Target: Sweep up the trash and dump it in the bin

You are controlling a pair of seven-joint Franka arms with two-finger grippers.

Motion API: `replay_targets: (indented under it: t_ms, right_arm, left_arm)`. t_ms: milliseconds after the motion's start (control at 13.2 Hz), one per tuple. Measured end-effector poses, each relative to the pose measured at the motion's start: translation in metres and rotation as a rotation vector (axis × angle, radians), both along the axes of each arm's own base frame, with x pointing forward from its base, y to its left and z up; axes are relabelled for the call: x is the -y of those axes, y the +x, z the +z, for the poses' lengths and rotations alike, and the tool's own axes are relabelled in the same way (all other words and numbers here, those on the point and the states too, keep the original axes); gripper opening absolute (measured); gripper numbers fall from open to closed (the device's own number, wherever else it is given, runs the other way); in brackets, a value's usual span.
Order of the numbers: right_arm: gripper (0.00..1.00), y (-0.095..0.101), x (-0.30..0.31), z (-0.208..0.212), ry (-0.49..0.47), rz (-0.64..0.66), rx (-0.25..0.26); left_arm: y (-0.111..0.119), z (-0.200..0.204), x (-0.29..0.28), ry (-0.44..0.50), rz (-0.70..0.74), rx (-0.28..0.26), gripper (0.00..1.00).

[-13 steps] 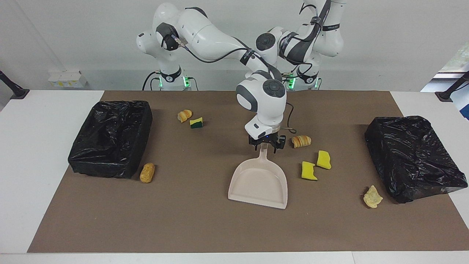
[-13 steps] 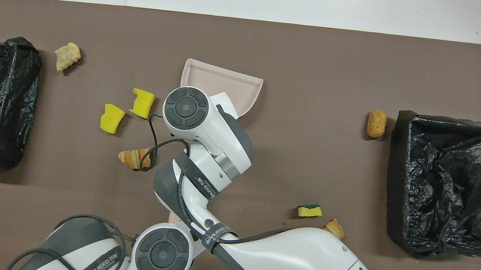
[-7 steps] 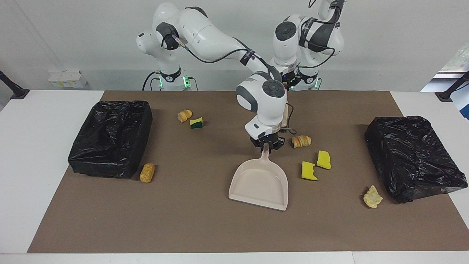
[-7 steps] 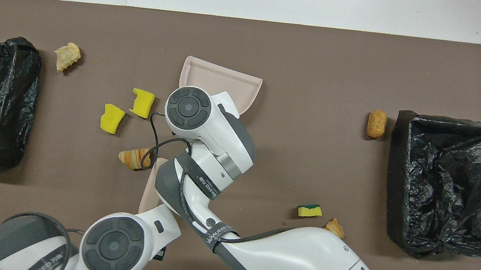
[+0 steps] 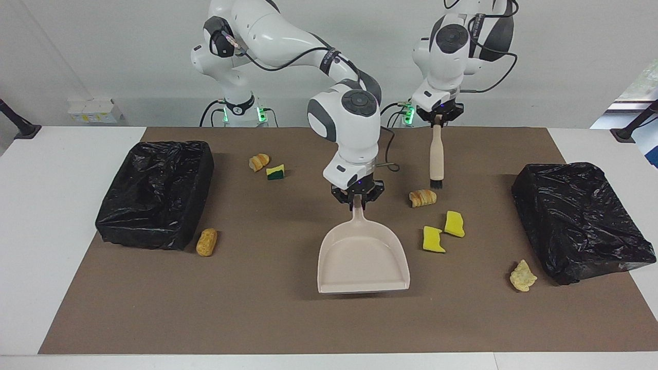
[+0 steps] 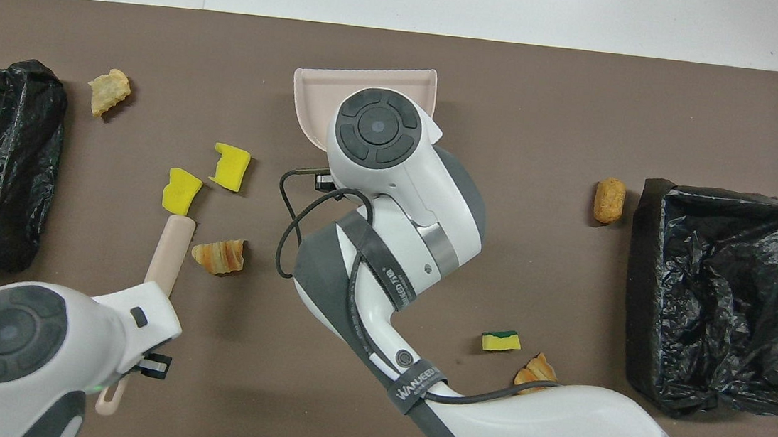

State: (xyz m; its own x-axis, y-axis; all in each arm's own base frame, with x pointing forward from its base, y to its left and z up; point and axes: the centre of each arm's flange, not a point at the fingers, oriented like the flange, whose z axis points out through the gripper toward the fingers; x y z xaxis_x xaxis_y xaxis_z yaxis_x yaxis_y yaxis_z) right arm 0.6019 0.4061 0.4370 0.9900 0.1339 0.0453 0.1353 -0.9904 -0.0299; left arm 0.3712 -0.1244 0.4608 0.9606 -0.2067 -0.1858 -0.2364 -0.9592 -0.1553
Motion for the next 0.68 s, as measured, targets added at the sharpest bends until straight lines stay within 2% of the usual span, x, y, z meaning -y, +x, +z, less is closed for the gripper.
replay_targets:
  t_ms: [228,455,683]
  right_arm:
    - [0.31,0.002,0.039,0.006,-0.060,0.260,-0.093]
    - [0.31,0.004,0.078,0.007,-0.094,0.445,-0.212]
    - [0.31,0.019,0.116,0.005,-0.075,0.609,-0.244]
  left_arm:
    - [0.056,0.000,-0.079,-0.047,-0.015,0.033,0.27]
    - [0.127,0.011,-0.118,0.016,-0.017,0.047,0.27]
    - [0.199,-0.009,-0.132,0.115,-0.045,0.018,0.27]
